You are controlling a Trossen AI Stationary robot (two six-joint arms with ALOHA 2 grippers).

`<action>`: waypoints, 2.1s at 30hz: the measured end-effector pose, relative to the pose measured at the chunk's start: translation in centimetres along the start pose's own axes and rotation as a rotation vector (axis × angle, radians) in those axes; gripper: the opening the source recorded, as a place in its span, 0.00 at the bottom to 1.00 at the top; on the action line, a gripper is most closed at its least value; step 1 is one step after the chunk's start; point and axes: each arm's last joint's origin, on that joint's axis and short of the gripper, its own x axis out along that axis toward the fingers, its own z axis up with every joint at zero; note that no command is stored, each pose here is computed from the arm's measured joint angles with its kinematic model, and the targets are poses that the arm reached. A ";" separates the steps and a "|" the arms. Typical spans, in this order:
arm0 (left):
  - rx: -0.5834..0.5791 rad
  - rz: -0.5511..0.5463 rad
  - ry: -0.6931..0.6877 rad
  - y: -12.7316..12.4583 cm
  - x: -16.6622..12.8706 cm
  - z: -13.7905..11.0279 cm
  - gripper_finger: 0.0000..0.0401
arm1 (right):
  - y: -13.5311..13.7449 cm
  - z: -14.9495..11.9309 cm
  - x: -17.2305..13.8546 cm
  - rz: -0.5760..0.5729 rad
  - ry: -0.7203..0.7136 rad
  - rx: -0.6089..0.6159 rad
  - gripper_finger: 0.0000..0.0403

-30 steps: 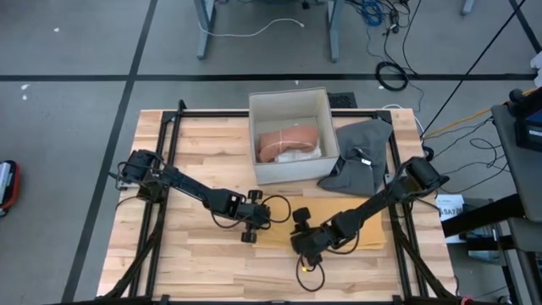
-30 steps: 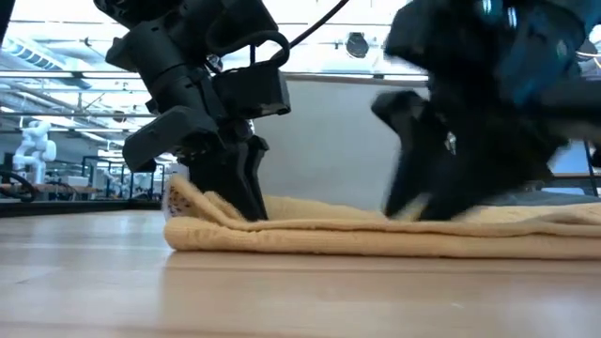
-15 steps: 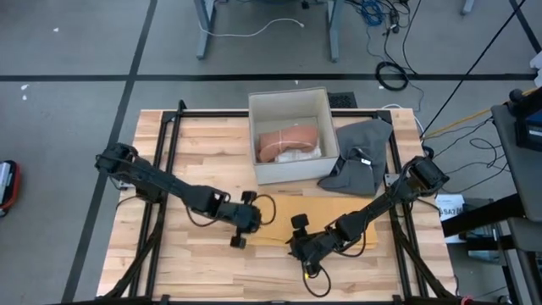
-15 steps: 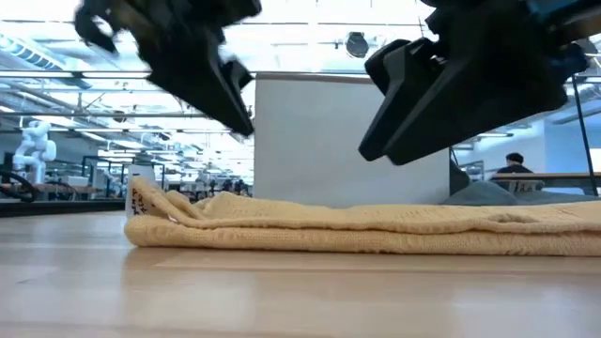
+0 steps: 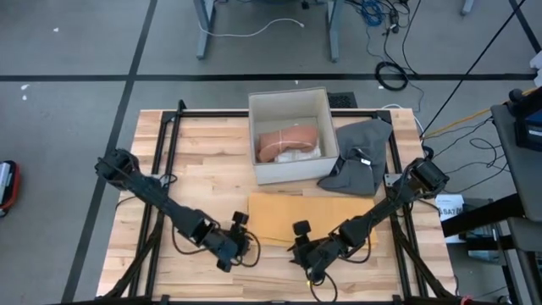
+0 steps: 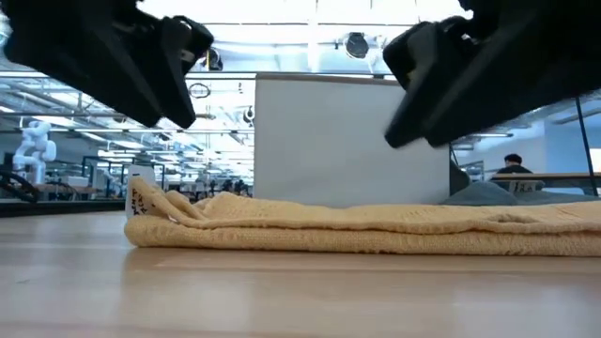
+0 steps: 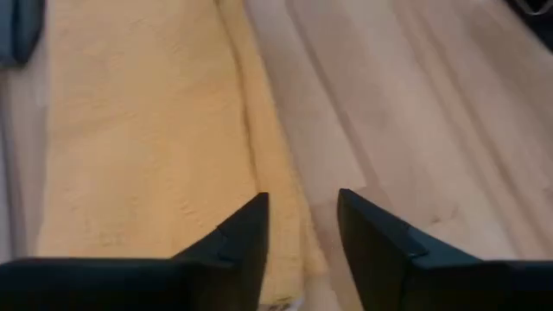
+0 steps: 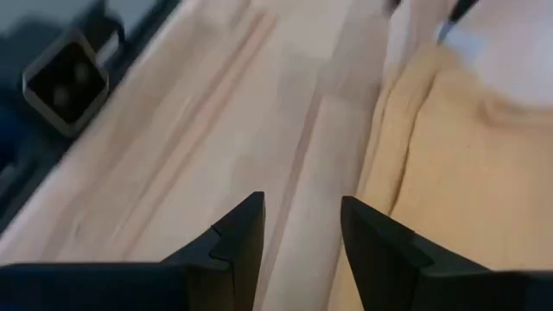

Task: Fold towel
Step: Fold the orange towel

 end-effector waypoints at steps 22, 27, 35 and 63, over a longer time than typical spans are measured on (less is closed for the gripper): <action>0.097 0.176 0.151 -1.8 5.3 -2.8 0.66 | -1.7 0.8 0.7 -0.085 -0.068 0.020 0.36; 0.154 0.245 0.179 -1.5 5.3 -3.2 0.66 | -2.1 0.3 0.8 -0.156 -0.018 0.021 0.36; 0.168 0.257 0.239 -0.9 5.8 -3.7 0.64 | -4.6 -1.4 1.5 -0.235 0.026 0.122 0.36; 0.601 0.408 0.305 -1.7 4.6 -1.1 0.02 | -6.2 -4.5 4.0 -0.186 -0.068 0.331 0.36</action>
